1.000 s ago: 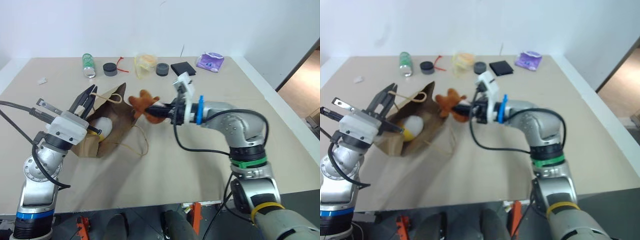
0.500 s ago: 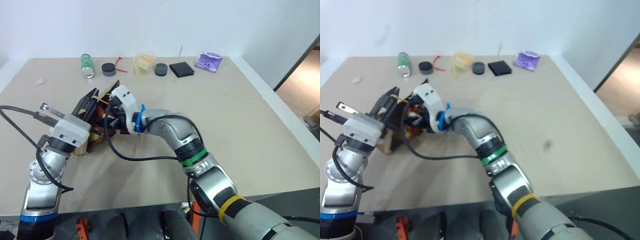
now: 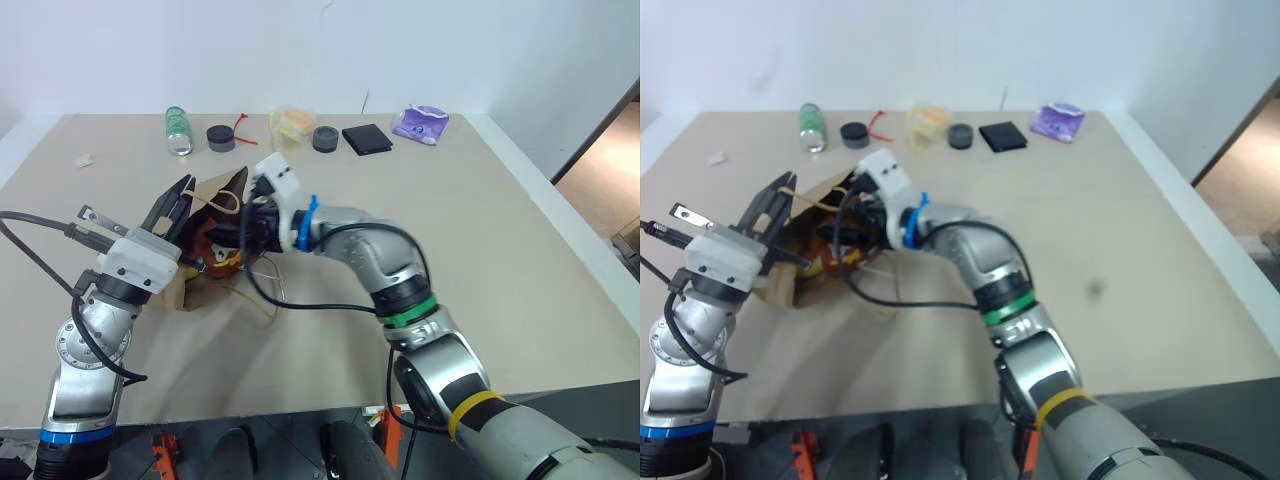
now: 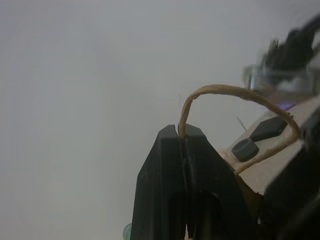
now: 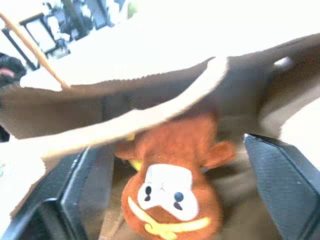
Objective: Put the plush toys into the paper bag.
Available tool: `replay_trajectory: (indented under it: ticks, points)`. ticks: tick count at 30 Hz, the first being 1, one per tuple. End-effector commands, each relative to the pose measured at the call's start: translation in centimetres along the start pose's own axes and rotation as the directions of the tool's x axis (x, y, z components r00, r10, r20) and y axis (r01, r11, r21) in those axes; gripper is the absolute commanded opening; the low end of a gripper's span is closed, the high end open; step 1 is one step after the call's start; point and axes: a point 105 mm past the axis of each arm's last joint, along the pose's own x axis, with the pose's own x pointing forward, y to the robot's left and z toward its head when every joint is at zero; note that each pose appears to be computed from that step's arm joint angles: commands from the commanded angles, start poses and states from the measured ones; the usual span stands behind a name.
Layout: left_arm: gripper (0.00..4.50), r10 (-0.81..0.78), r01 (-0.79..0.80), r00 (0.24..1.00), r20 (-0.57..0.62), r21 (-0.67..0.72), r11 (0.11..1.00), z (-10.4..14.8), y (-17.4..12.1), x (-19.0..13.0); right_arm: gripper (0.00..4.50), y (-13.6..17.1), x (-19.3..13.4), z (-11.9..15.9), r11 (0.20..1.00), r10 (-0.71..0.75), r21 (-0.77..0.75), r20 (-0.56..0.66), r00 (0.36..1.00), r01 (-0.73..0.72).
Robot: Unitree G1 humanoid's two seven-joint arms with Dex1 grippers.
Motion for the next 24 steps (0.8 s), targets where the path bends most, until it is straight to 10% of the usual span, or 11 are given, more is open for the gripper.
replay_trajectory:
  ticks: [1,7,11,17,24]
  points:
    - [0.00,0.017,-0.017,0.999,0.040,0.019,1.000,0.9,0.7,0.3,4.41,0.3,-3.4,2.9,0.994,0.052,-0.108,0.152,0.987,-0.036]
    - [0.00,0.027,-0.027,0.999,0.030,-0.004,1.000,0.4,1.2,0.4,4.41,2.0,-8.9,-3.0,0.876,0.183,-0.449,-0.031,0.983,-0.177]
    - [0.00,0.026,-0.026,0.999,0.025,-0.007,1.000,0.2,1.4,0.4,4.41,0.6,-9.8,-7.9,0.588,0.066,-0.790,-0.168,0.984,-0.175]
    - [0.00,0.025,-0.024,1.000,0.019,-0.011,1.000,0.0,1.6,0.4,4.41,0.8,-8.1,-8.3,0.257,0.082,-0.965,-0.041,0.996,-0.061]
    - [0.00,0.022,-0.022,1.000,0.015,-0.009,1.000,0.0,1.7,0.4,4.41,2.1,-4.7,-8.0,0.177,0.166,-0.984,0.046,0.985,0.016]
